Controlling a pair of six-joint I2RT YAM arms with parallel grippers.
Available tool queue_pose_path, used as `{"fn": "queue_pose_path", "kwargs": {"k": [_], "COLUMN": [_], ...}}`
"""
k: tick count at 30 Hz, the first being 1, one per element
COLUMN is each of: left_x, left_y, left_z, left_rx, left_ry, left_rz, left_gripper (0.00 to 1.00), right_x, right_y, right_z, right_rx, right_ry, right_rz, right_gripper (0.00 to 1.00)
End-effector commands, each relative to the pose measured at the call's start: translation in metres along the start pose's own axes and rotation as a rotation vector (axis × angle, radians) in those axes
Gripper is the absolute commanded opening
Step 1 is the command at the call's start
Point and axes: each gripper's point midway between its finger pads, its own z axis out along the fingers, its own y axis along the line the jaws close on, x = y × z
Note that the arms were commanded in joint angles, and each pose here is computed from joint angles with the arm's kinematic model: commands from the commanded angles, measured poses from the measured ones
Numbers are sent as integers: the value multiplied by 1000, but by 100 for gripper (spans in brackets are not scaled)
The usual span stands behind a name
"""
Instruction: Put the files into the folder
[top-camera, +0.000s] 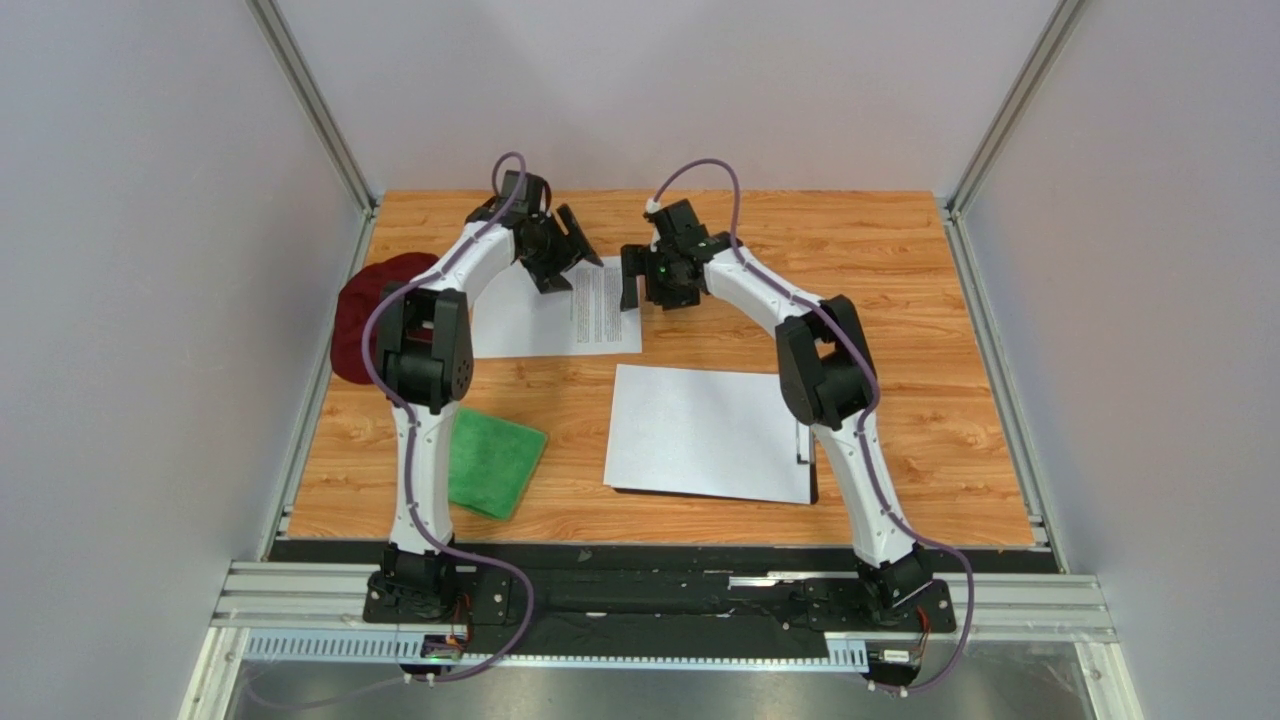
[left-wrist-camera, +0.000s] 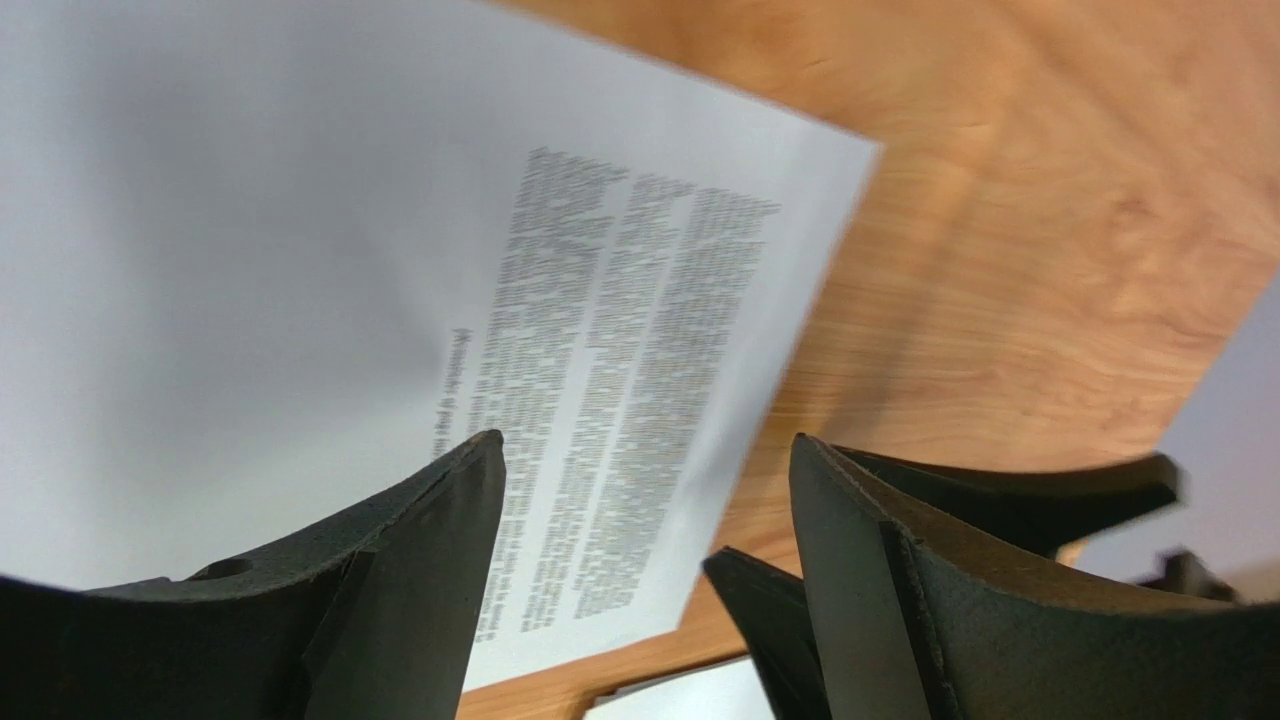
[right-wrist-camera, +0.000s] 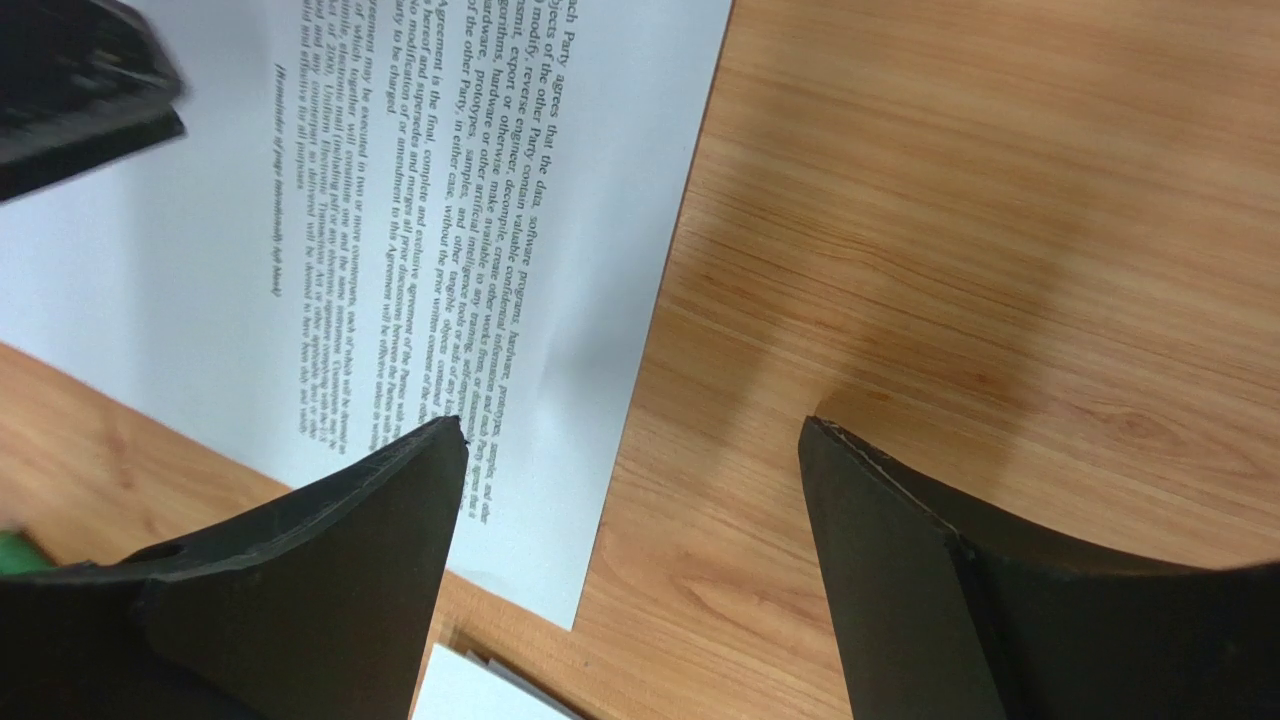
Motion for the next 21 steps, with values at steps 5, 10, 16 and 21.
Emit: {"fn": "queue_pose_path", "kwargs": {"k": [5, 10, 16, 21], "left_x": [55, 71, 82, 86], "left_y": [51, 47, 43, 42], "left_z": [11, 2, -1, 0], "left_rx": [-142, -88, -37, -14], "left_ry": [171, 202, 223, 231], "left_rz": [-145, -180, -200, -206], "left_gripper": [78, 76, 73, 73], "right_x": [12, 29, 40, 47], "right_y": [-4, 3, 10, 30], "right_z": [7, 9, 14, 20], "right_rx": [193, 195, 175, 63], "right_ry": [58, 91, 109, 117], "right_rz": [-134, -153, -135, -63], "right_gripper": [86, 86, 86, 87]}}
